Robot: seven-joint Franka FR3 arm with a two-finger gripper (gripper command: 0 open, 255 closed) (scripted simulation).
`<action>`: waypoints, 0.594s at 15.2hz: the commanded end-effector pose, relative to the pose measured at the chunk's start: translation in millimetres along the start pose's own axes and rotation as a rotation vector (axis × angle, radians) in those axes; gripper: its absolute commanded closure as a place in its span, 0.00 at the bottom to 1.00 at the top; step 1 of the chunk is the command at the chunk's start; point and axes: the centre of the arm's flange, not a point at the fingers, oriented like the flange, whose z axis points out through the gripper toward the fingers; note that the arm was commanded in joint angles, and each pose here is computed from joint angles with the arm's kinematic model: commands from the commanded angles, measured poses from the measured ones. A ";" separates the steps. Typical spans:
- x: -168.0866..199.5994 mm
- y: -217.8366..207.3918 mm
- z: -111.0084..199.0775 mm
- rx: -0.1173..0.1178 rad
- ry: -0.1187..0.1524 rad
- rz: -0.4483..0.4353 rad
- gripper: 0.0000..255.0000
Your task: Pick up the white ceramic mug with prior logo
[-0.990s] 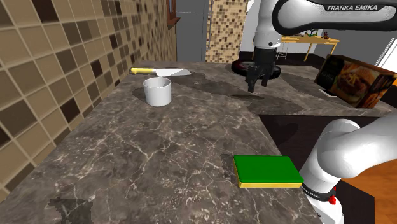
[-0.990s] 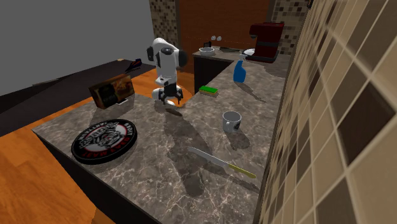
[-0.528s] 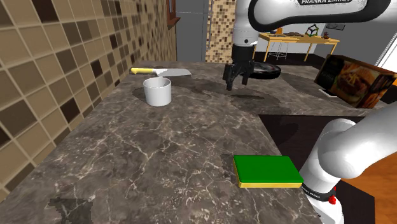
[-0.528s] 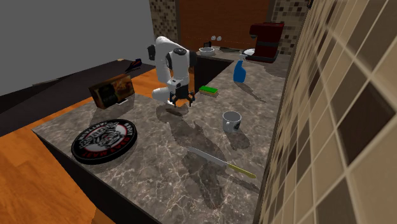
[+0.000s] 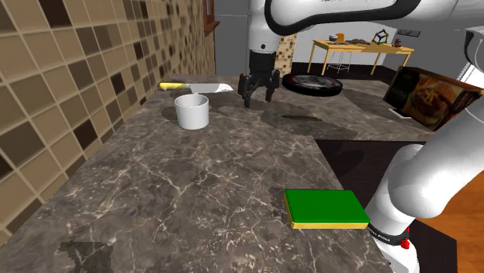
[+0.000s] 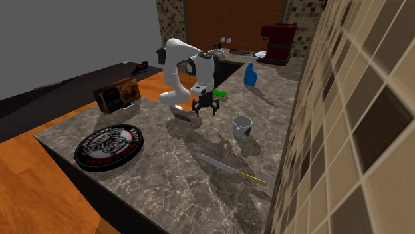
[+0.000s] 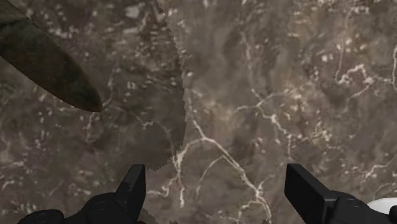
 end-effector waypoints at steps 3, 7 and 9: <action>31.4 -42.3 -5.5 0.013 0.013 0.008 0.00; 61.3 -82.3 -11.3 0.024 0.025 0.016 0.00; 76.4 -102.1 -14.5 0.030 0.031 0.019 0.00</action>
